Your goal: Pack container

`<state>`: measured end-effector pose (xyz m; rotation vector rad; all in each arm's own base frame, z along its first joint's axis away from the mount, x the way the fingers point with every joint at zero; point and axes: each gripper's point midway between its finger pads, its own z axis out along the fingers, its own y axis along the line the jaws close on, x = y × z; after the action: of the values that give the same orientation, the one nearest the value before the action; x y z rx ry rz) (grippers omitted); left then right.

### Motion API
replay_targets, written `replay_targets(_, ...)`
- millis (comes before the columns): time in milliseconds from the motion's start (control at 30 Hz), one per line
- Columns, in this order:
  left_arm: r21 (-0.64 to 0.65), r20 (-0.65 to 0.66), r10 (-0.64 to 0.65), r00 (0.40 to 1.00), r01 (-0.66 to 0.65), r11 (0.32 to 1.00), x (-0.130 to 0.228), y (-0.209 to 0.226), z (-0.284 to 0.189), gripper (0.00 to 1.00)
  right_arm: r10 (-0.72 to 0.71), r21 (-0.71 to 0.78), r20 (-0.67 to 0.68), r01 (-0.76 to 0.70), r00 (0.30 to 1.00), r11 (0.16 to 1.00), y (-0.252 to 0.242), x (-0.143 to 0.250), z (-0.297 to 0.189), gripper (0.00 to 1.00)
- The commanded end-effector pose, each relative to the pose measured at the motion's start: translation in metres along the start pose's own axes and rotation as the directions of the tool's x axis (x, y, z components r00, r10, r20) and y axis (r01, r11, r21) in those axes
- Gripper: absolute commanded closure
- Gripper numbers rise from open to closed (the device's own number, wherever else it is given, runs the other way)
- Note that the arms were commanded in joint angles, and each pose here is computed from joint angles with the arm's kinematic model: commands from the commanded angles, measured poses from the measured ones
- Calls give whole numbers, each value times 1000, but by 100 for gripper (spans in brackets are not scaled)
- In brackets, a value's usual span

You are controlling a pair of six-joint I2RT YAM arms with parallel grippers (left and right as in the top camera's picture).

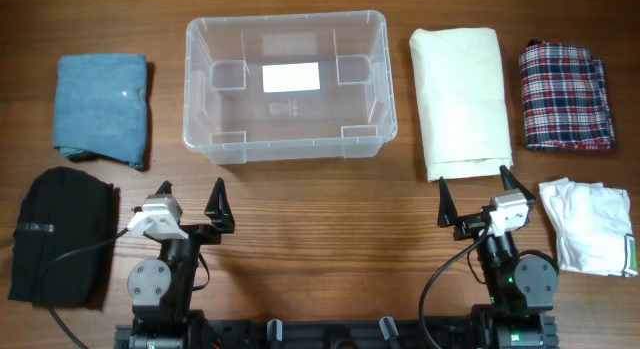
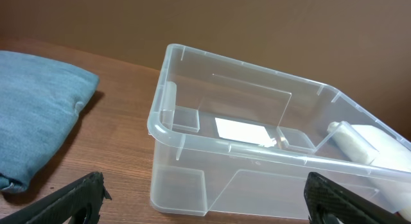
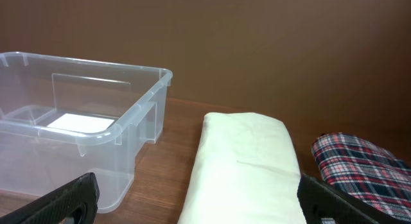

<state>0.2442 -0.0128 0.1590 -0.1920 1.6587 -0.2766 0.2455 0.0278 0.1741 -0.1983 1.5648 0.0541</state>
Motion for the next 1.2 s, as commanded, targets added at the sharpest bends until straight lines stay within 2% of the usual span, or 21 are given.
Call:
replay_targets(0,-19,1,8,1000,-8,1000,2,4,0,0,-39,-1,-1,39,999,999,0,1,0,0)
replay_targets(533,-19,1,8,1000,-8,1000,2,5,0,0,-39,0,3,39,999,999,0,0,0,0)
replay_targets(667,-19,1,8,1000,-8,1000,2,4,0,0,-44,-48,65,48,997,998,9,-15,0,0)
replay_targets(867,-19,1,8,1000,-8,1000,2,5,0,0,-43,-35,59,45,997,998,6,-14,0,0)
replay_targets(1000,-19,1,8,1000,-8,1000,2,5,0,0,95,119,55,-101,994,988,-21,-11,-1,0)
replay_targets(1167,-19,1,8,1000,-8,1000,2,5,0,0,111,139,49,-117,993,983,-25,-9,-2,0)
